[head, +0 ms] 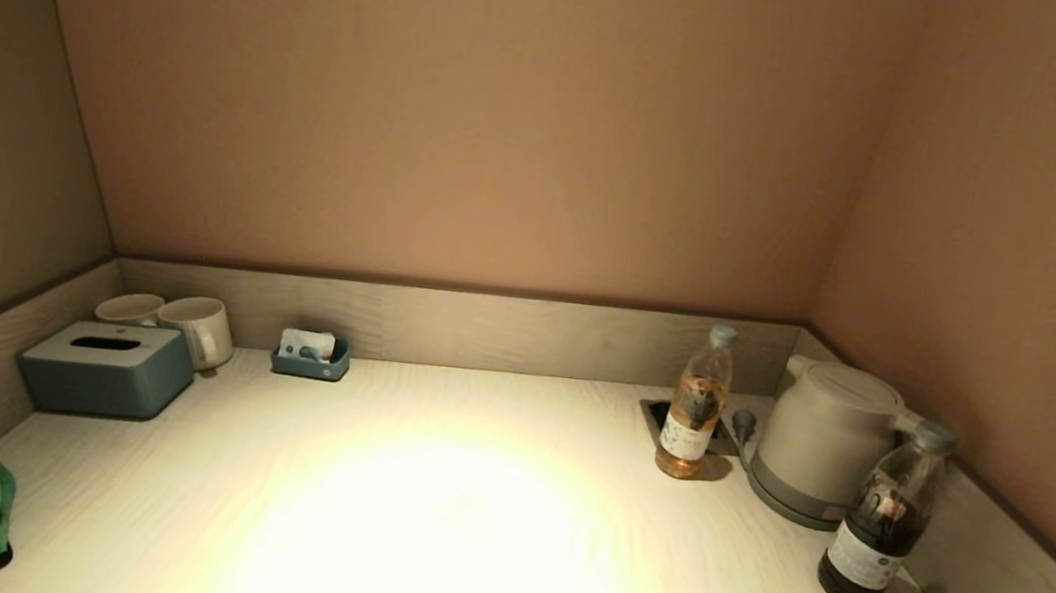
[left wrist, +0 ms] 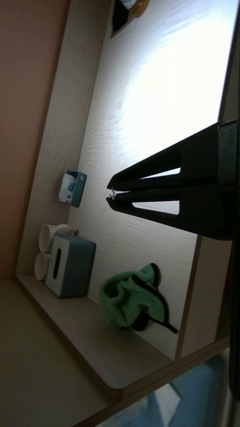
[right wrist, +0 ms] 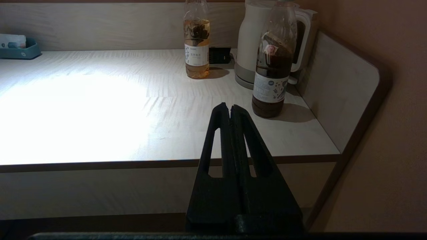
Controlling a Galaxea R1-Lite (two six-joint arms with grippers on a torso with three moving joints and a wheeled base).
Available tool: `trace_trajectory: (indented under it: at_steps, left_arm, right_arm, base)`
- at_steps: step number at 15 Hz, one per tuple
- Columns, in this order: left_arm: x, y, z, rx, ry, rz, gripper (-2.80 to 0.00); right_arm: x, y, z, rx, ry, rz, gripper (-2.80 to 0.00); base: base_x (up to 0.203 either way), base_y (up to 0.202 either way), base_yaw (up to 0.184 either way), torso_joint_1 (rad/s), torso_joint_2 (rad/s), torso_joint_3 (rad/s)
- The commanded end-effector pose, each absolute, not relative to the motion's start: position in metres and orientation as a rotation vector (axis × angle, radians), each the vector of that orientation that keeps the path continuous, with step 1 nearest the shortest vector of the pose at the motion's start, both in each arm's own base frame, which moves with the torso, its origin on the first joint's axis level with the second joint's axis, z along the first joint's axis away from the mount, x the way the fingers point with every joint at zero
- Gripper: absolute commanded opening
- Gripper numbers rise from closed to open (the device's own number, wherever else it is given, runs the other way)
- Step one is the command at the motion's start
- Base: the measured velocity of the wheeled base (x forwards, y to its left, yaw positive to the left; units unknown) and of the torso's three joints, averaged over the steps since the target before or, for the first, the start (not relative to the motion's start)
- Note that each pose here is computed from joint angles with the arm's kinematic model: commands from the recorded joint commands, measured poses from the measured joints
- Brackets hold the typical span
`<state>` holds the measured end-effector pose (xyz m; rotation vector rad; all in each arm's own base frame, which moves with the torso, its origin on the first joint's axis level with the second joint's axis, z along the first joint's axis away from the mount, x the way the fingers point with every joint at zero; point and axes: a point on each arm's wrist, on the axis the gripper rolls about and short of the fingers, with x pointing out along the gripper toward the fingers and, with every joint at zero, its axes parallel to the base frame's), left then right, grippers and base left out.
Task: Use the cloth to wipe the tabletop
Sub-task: Pick up the tablecloth
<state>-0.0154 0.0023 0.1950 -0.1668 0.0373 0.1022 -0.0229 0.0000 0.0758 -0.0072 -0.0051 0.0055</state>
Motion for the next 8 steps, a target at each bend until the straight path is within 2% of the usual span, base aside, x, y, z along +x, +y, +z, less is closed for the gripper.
trace_trajectory:
  at_steps: [1, 4, 8]
  left_arm:
    - [0.061, 0.004, 0.222, -0.267, 0.306, 0.215, -2.80]
    - [0.142, 0.009, 0.223, -0.361, 0.541, 0.407, -2.80]
    - [0.223, 0.034, 0.189, -0.438, 0.770, 0.674, -2.80]
  right_arm:
    - [-0.023, 0.000, 0.076, -0.008, -0.005, 0.006, -2.80]
    - [-0.023, 0.000, 0.076, -0.008, -0.005, 0.006, -2.80]
    - [-0.023, 0.000, 0.076, -0.008, -0.005, 0.006, -2.80]
  base:
    - [0.000, 0.000, 0.000, 0.000, 0.00, 0.000]
    - [0.000, 0.000, 0.000, 0.000, 0.00, 0.000]
    - [0.000, 0.000, 0.000, 0.000, 0.00, 0.000]
